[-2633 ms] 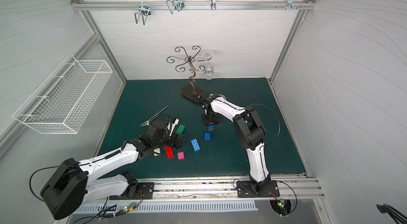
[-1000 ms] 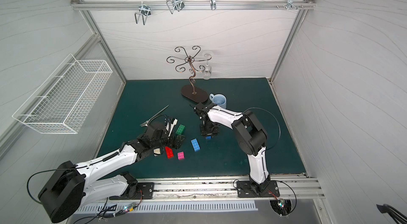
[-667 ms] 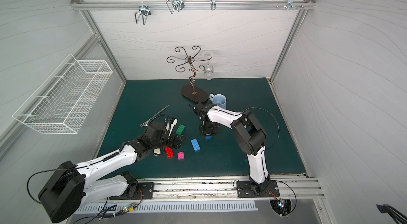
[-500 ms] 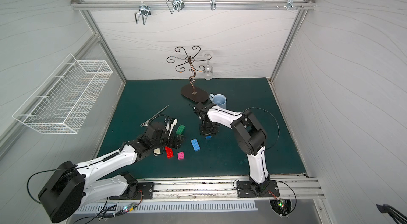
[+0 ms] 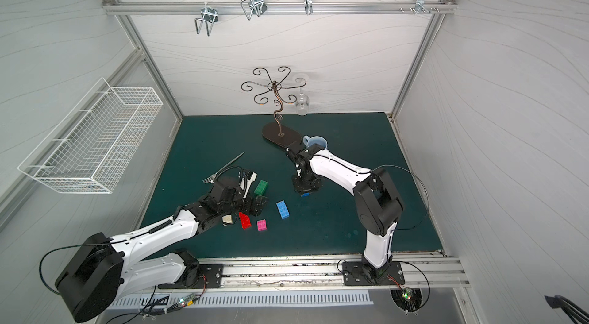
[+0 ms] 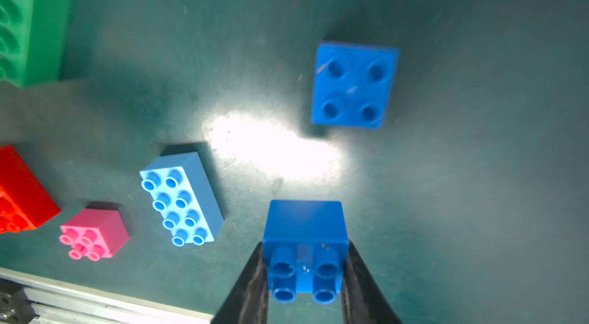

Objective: Assemble a spoon with lego
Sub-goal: Pick up the lego brick from the center of the board, then assemble the lego brick with the lego brick.

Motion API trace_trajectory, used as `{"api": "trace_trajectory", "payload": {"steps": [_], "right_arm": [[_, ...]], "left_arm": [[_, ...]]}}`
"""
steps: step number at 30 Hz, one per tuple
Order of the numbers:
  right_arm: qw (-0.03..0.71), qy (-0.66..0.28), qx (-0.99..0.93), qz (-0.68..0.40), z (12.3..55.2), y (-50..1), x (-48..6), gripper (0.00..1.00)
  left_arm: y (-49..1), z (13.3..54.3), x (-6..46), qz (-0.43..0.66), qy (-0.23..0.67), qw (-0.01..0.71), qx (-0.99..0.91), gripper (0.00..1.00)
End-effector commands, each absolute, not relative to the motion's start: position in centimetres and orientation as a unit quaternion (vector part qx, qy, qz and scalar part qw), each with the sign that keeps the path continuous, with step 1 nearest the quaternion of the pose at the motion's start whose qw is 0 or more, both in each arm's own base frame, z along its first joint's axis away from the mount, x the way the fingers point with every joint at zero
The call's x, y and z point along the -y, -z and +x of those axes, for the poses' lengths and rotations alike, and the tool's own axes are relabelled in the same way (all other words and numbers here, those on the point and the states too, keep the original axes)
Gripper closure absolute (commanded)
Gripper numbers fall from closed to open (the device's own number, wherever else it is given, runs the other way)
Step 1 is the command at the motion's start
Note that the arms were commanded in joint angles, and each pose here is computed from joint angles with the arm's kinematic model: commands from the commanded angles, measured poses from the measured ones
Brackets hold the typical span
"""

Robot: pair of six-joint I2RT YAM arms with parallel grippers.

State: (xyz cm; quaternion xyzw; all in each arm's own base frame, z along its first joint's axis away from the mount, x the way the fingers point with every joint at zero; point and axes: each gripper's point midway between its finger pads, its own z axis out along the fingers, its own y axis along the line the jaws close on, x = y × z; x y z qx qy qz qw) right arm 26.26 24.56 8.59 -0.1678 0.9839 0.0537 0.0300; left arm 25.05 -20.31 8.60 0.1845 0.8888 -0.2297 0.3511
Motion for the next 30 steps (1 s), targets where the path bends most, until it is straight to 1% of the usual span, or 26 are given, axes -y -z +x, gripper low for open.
{"api": "trace_trajectory", "payload": {"steps": [1, 4, 9, 30], "right_arm": [[0.037, -0.043, -0.978, -0.203, 27.9, -9.5, -23.8, 0.73], [0.045, -0.042, -0.977, -0.204, 30.0, -9.8, -23.9, 0.73], [0.042, -0.051, -0.976, -0.207, 31.4, -9.5, -24.4, 0.73], [0.002, -0.046, -0.974, -0.22, 30.5, -6.3, -24.6, 0.72]], "left_arm": [[-9.2, 25.4, 20.8, 0.19, 0.237, 0.364, -0.881, 0.01], [-9.1, 25.4, 20.9, 0.19, 0.237, 0.36, -0.882, 0.01], [-9.3, 25.4, 20.7, 0.191, 0.233, 0.364, -0.881, 0.01], [-8.8, 25.4, 20.8, 0.192, 0.229, 0.358, -0.885, 0.01]]}}
